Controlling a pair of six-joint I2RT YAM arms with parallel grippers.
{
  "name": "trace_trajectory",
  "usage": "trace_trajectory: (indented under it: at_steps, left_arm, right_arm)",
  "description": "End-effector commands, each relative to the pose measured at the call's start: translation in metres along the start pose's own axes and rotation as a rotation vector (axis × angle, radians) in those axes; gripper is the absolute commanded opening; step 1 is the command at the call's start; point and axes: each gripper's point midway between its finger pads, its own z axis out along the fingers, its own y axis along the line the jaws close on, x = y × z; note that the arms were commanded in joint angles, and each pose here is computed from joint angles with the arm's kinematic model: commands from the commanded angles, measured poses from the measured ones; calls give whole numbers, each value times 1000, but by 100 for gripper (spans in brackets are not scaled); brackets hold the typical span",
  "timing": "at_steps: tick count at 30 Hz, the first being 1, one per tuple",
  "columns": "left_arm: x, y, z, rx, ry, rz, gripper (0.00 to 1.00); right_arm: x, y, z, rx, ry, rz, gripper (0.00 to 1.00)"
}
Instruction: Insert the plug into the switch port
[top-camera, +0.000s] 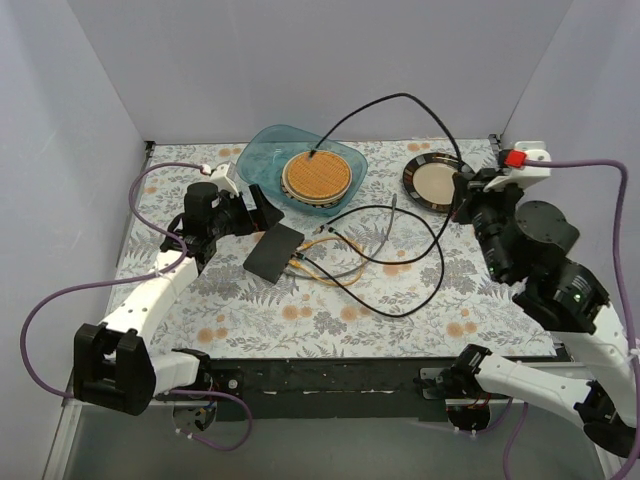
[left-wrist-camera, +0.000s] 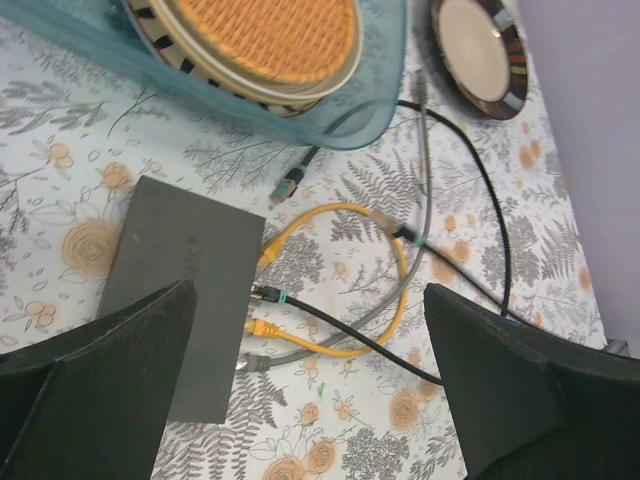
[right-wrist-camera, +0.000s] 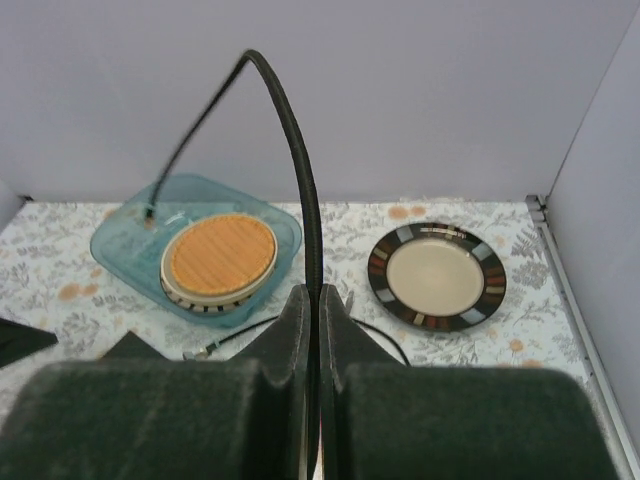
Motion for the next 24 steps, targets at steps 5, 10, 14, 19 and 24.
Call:
trace_trajectory:
  at_steps: [5, 10, 14, 19, 24]
  left_arm:
    - [-11, -23, -12, 113, -46, 55, 98]
    - [-8, -21, -9, 111, -32, 47, 98]
    - [-7, -19, -9, 101, -33, 43, 98]
    - [-7, -18, -9, 98, -30, 42, 98]
    - [-4, -16, -8, 89, -20, 38, 98]
  right_arm:
    - [122, 6, 7, 35, 212, -10, 1]
    - [176, -11, -14, 83, 321, 45, 2]
    - [197, -22, -28, 110, 396, 30, 28]
    - [200, -25, -31, 110, 399, 31, 75]
    - [214, 9, -16, -24, 432, -18, 78]
